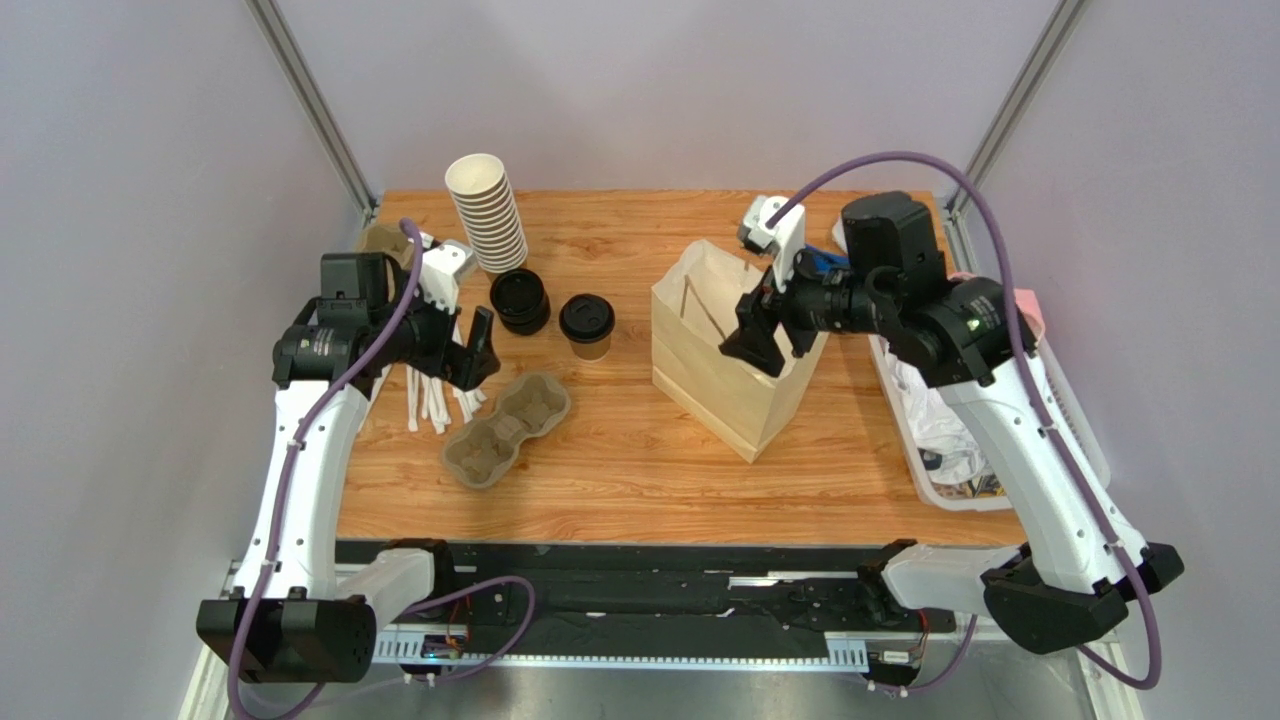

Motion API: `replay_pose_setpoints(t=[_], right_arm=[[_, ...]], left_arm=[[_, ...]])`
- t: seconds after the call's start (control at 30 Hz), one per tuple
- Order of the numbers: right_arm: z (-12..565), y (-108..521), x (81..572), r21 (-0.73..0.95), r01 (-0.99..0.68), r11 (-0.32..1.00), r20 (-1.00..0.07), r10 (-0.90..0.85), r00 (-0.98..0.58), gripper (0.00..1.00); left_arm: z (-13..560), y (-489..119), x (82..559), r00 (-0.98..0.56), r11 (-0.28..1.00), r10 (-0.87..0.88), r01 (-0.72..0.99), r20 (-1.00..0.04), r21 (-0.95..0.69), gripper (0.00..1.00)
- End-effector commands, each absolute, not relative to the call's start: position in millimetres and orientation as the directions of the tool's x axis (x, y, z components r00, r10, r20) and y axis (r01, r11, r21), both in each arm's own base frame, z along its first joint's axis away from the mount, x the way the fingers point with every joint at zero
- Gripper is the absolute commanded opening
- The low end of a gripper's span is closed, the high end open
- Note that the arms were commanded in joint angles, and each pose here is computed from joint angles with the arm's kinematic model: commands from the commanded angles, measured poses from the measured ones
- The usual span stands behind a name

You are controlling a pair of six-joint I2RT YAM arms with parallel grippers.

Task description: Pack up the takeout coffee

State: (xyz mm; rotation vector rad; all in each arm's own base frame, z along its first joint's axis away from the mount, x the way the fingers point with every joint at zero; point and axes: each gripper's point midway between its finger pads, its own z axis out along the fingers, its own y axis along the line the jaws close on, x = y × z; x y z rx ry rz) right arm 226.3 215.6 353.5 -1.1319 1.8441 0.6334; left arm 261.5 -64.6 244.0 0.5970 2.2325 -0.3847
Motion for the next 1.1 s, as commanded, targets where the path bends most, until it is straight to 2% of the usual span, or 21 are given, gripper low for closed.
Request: replay_pose_setpoints(t=[0.0,0.07,0.13,0.3,0.43,0.73,1.07], right_arm=[[416.8,214.6,246.8,-0.156,-0.853,0.497,-0.908,-0.413,-0.075,0.69],[435.7,200.6,276.4,-0.295,-0.772,0.563,-0.889,-0.459,0.004,0.68],[436.8,200.2,301.7,-0.375,-0.733,0.567,-0.861,-0.506,0.05,0.68],[440.2,215.4,348.4,-0.461,-0.696,0.55,-0.822,-0.561,0.101,0.65],[412.1,224.3,390.5,-0.529,-0.686,0.5,-0.743,-0.664,0.089,0.63],[355.1,236.7,399.4,-0.526,-0.785,0.326,-0.638,-0.762,0.112,0.61],[328.6,262.3,385.1,-0.594,-0.804,-0.02,-0.539,-0.733,0.416,0.75]], left_arm=[[254.0,-67.9,257.8,-0.574,0.839,0.277,0.536,-0.77,-0.098,0.99],[253.6,-68.5,258.1,-0.577,0.837,0.275,0.538,-0.769,-0.104,0.99],[252.9,-70.5,257.1,-0.581,0.831,0.275,0.545,-0.766,-0.114,0.99],[253.2,-81.0,253.6,-0.597,0.791,0.265,0.583,-0.757,-0.184,0.99],[253.5,-78.5,252.0,-0.597,0.79,0.268,0.585,-0.756,-0.183,0.99],[245.6,-74.6,249.4,-0.612,0.792,0.266,0.579,-0.745,-0.193,0.99],[238.7,-75.0,251.0,-0.626,0.786,0.261,0.58,-0.735,-0.215,0.99]])
